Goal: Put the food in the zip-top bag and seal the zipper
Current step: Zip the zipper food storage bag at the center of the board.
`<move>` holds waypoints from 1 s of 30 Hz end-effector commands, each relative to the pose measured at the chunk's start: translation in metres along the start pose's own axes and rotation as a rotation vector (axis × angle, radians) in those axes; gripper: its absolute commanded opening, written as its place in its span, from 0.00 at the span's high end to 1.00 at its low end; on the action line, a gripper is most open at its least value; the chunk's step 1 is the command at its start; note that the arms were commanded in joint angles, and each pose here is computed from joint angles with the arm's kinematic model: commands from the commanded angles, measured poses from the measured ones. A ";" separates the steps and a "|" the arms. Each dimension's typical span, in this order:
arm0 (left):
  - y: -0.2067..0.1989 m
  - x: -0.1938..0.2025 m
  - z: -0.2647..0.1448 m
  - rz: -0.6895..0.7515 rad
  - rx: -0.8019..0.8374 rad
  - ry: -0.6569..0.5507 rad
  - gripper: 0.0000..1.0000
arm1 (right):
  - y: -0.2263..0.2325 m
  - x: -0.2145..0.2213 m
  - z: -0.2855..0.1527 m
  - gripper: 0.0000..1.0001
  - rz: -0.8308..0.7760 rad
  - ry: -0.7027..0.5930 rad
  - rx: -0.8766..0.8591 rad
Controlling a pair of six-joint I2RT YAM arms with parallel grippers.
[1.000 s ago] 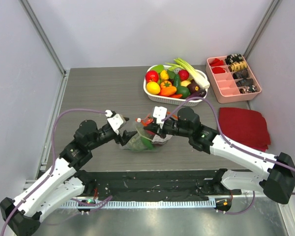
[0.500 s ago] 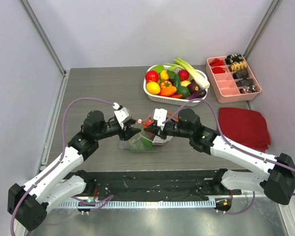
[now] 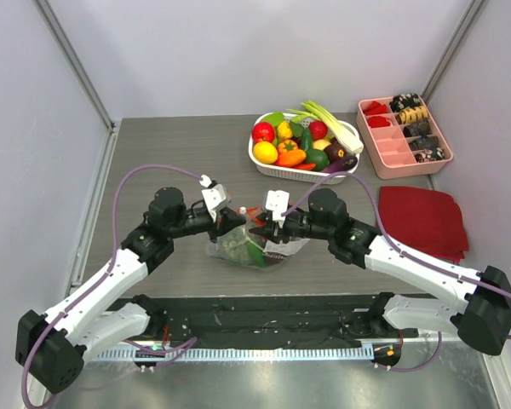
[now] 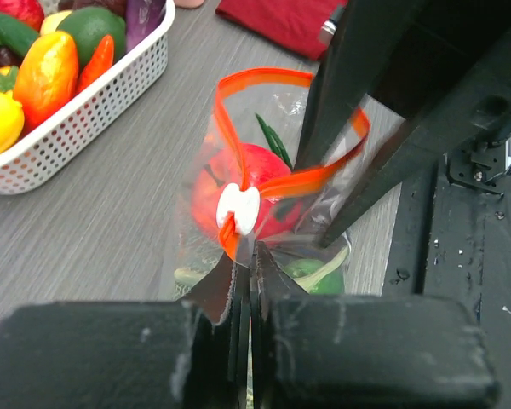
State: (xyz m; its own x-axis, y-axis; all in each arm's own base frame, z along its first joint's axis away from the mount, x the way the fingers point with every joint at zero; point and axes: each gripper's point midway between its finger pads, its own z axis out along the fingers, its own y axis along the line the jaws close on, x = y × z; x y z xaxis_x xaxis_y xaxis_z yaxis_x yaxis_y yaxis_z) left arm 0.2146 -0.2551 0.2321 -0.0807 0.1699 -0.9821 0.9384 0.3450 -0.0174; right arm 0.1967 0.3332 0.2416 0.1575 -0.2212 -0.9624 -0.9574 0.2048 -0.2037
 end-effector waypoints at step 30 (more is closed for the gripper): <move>-0.007 -0.021 -0.022 0.164 0.018 0.012 1.00 | -0.020 -0.052 0.033 0.58 -0.122 0.096 -0.159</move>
State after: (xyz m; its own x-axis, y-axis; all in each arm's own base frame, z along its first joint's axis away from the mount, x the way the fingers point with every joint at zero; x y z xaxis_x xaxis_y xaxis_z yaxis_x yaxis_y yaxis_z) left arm 0.2044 -0.2409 0.2254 -0.0121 0.2750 -0.9614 0.9481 0.3087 0.0763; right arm 0.2147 0.3644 0.2558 0.1806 -0.3954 -0.9006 -0.9762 0.0400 -0.2133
